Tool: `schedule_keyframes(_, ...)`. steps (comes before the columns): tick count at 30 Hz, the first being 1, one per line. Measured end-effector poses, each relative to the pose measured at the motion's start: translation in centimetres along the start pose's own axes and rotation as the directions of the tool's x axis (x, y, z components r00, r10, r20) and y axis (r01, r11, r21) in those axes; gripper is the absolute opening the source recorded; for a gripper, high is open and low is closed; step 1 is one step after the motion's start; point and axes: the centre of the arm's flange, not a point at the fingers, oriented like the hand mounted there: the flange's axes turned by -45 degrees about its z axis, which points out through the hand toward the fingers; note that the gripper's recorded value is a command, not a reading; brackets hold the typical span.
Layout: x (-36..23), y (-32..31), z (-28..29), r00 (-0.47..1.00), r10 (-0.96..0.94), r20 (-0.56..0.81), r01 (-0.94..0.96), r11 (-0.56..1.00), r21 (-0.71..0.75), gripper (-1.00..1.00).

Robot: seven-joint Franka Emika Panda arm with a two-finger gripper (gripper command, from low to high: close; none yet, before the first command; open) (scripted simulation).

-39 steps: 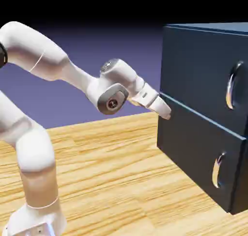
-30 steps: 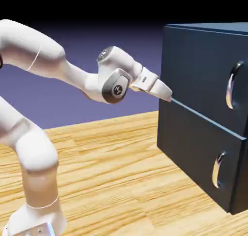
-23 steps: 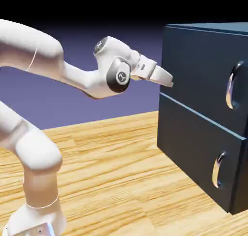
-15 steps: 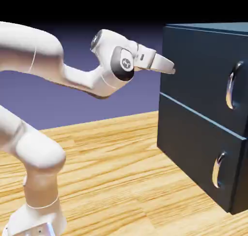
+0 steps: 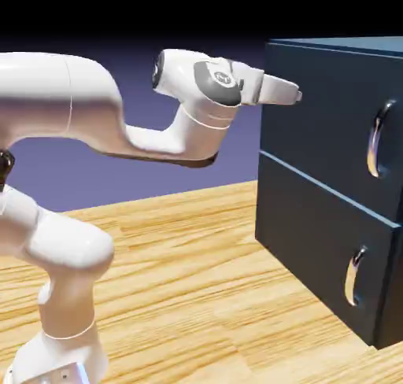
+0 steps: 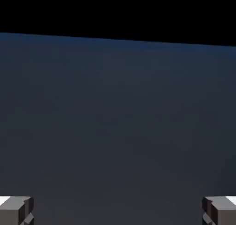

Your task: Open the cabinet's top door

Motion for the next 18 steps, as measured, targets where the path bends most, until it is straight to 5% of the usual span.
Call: schedule_keyframes(18, -5.0, 8.5, 5.6, 0.987, 0.047, -0.154, -0.053, 0.998, -0.03, 0.0)
